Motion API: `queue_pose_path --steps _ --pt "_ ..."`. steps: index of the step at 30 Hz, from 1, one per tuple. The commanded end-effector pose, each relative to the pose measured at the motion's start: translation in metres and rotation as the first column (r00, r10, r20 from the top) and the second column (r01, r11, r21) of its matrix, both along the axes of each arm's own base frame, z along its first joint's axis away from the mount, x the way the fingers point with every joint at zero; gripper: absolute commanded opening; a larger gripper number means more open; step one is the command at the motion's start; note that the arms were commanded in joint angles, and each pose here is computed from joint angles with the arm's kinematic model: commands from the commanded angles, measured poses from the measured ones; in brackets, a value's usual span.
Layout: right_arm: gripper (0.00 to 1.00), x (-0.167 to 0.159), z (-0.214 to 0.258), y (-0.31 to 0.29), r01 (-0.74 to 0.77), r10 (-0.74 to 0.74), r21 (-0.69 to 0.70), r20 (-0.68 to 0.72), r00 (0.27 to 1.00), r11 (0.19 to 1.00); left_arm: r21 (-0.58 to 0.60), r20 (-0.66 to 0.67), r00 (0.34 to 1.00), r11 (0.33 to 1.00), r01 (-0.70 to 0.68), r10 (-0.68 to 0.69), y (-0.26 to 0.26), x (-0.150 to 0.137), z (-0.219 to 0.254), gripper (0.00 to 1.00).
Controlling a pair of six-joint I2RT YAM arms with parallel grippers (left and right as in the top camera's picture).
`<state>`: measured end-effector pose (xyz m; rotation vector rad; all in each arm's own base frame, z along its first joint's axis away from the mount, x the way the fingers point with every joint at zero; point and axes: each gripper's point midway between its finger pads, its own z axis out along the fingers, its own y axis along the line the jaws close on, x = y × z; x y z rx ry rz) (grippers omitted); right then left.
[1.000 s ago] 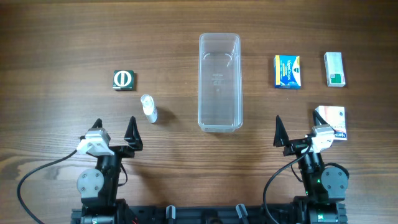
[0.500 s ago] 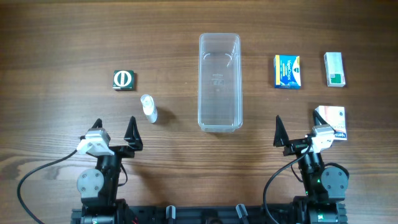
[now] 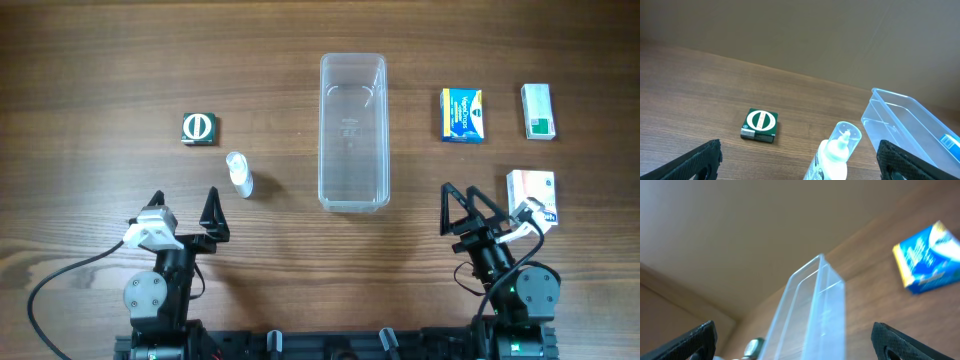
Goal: Pack container
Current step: 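Move the right gripper over the blue VapoDrops box and lower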
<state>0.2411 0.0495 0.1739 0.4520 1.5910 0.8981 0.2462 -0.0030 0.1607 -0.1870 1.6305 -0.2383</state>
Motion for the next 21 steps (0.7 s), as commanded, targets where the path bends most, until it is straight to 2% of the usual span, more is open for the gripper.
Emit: queue_pose_path --steps 1,4,7,10,12,16,19,21 --pt "1.00 0.000 -0.007 0.006 -0.029 0.040 0.139 -0.074 0.996 0.990 0.015 -0.002 1.000 1.000 0.005 -0.005 0.000 0.000 -0.002 1.00" --pt "1.00 -0.005 -0.004 0.023 -0.142 0.149 0.122 -0.056 0.987 0.982 0.015 -0.002 1.000 1.000 0.005 -0.004 0.000 0.000 -0.002 1.00" --pt "1.00 -0.018 0.038 0.041 -0.260 0.262 -0.031 0.158 0.952 0.965 0.015 -0.003 1.000 1.000 0.005 -0.004 0.000 0.000 -0.003 1.00" --pt "1.00 -0.034 0.102 0.041 -0.230 0.262 -0.129 0.382 0.886 0.965 0.015 -0.002 1.000 1.000 0.005 -0.004 0.000 0.000 -0.002 1.00" --pt "1.00 -0.042 0.139 0.038 -0.153 0.245 -0.229 0.454 0.857 0.961 0.015 -0.002 1.000 1.000 0.005 -0.004 0.000 0.000 -0.002 1.00" --pt "1.00 -0.024 0.178 0.014 0.039 0.118 -0.417 0.345 0.931 0.908 0.015 -0.002 1.000 1.000 0.005 -0.004 0.000 0.000 -0.002 1.00" --pt "1.00 0.009 0.200 -0.017 0.120 -0.042 -0.537 0.154 0.987 0.835 0.015 -0.002 1.000 1.000 0.005 -0.004 0.000 0.000 -0.002 1.00" --pt "1.00 0.031 0.199 -0.037 0.124 -0.143 -0.622 0.020 0.990 0.773 0.015 -0.002 1.000 1.000 0.005 -0.004 0.000 0.000 -0.002 1.00"
